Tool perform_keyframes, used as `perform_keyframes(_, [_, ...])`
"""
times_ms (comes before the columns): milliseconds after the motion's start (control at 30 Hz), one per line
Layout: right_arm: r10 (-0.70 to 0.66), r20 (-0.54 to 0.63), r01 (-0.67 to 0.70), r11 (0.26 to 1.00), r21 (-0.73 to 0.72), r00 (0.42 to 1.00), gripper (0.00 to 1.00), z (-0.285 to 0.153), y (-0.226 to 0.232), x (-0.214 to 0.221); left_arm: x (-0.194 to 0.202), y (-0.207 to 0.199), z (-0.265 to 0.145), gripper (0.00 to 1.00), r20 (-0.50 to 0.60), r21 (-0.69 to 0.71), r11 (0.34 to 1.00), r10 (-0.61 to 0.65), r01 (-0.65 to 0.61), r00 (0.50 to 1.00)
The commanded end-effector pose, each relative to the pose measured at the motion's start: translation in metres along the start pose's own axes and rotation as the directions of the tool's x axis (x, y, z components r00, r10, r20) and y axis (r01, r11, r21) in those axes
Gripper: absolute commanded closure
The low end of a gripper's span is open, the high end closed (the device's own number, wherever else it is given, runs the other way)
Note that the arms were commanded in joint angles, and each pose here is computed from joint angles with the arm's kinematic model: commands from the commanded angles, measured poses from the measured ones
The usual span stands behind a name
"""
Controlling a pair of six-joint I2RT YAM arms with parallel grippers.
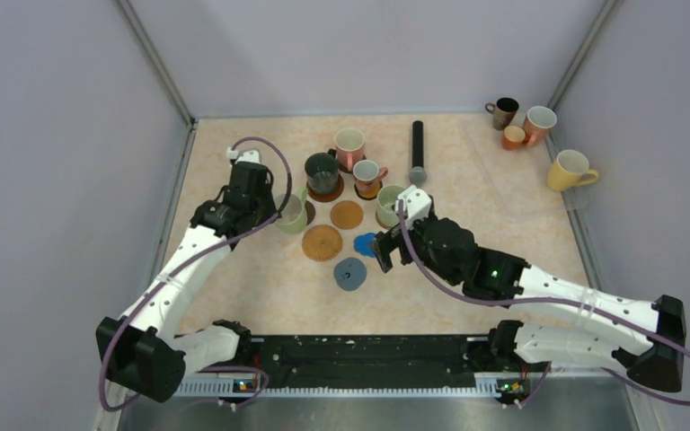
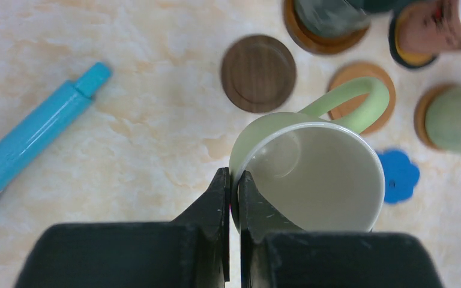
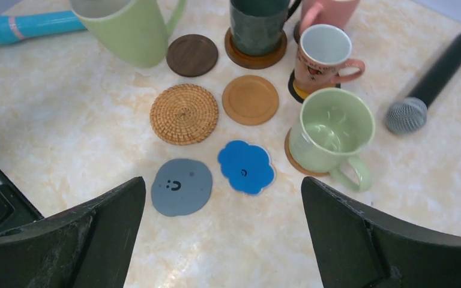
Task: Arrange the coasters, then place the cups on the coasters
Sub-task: Place the cup on the coaster.
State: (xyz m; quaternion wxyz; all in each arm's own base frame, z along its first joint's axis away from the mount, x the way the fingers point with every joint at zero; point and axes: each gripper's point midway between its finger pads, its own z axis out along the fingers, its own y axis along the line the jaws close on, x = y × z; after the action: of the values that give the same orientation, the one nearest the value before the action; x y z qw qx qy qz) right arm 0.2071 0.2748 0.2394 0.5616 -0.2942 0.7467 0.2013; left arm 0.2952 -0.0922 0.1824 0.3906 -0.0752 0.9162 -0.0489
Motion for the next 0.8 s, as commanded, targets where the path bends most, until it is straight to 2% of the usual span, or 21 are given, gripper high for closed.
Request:
perform_keyframes(0, [0.19, 0.042, -0.193, 0.976, 0.105, 0.981, 0.01, -0.02, -0.02, -0.003, -0.065, 0.006, -0.002, 1.0, 0.17, 0.051, 0.966, -0.257, 0.252, 0.951])
perform_keyframes(167, [0.274, 0.08, -0.282, 0.952, 0.118, 0.958, 0.01, -0.034, -0.027, -0.003, -0.078, 0.01, 0.02, 1.0, 0.162, 0.005, 0.96, -0.275, 0.278, 0.948])
perform_keyframes(333, [0.299, 0.09, -0.308, 0.944, 0.117, 0.95, 0.01, -0.044, -0.03, -0.002, -0.086, 0.013, 0.044, 1.0, 0.18, -0.043, 0.953, -0.287, 0.299, 0.941])
perform_keyframes(467, [0.328, 0.1, -0.342, 0.92, 0.192, 0.939, 0.01, -0.05, -0.044, 0.003, -0.084, 0.011, 0.06, 1.0, 0.164, -0.06, 0.946, -0.305, 0.319, 0.938])
perform_keyframes(767, [0.319, 0.105, -0.335, 0.91, 0.242, 0.942, 0.01, -0.057, -0.055, 0.01, -0.073, 0.006, 0.08, 1.0, 0.096, -0.07, 0.947, -0.307, 0.314, 0.947])
